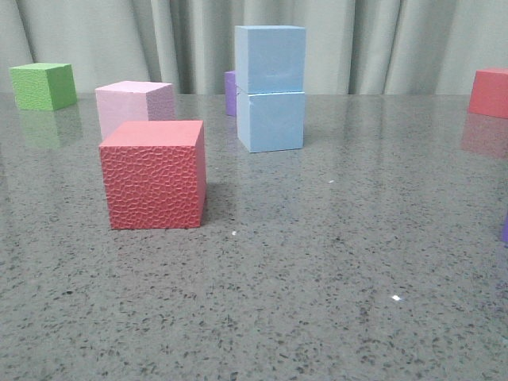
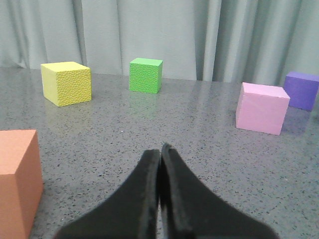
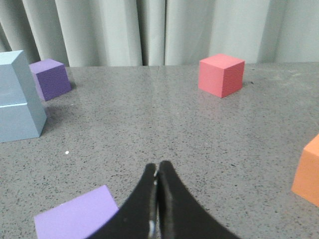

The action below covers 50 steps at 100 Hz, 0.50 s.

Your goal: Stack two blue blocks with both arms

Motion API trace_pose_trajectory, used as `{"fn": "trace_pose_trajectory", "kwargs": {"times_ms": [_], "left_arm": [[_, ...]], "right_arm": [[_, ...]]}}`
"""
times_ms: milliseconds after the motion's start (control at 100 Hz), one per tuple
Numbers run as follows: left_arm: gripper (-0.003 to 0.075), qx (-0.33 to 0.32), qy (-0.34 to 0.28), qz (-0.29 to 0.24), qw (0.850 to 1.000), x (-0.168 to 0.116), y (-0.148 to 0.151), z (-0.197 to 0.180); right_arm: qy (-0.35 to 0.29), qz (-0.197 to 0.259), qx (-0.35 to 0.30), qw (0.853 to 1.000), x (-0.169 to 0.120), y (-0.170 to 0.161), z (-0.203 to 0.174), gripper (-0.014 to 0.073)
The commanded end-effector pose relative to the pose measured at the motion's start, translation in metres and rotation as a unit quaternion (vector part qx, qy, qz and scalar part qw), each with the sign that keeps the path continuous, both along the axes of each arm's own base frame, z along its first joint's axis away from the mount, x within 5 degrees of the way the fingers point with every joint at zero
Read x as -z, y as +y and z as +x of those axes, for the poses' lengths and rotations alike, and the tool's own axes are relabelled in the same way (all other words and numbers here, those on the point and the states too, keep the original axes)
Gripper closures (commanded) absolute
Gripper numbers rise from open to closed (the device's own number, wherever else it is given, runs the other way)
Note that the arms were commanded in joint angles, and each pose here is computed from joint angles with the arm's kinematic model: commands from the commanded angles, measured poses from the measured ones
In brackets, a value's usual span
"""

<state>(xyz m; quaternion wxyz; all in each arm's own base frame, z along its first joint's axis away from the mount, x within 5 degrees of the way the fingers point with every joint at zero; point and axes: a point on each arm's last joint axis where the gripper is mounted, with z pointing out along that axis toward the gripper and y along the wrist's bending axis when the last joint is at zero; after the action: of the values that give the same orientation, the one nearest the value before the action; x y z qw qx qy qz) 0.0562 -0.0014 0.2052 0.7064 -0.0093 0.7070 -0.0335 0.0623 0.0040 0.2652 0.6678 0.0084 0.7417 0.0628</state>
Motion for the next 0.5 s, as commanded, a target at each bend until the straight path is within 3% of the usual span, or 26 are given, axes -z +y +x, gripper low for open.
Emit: {"fn": "trace_pose_trajectory", "kwargs": {"times_ms": [0, 260, 490], "left_arm": [[0.0739, 0.005, -0.033, -0.004, 0.999, 0.005, -0.001, -0.001], [0.0739, 0.005, -0.033, -0.004, 0.999, 0.005, -0.001, -0.001], [0.0739, 0.005, -0.033, -0.004, 0.999, 0.005, -0.001, -0.001]], "right_arm": [[-0.080, -0.003, -0.011, 0.997, -0.001, 0.002, -0.001, 0.0718], [-0.103, 0.003, -0.017, 0.995, 0.030, 0.002, -0.007, 0.0718], [-0.123, 0.000, -0.017, 0.992, 0.034, 0.002, -0.013, 0.0718]]}}
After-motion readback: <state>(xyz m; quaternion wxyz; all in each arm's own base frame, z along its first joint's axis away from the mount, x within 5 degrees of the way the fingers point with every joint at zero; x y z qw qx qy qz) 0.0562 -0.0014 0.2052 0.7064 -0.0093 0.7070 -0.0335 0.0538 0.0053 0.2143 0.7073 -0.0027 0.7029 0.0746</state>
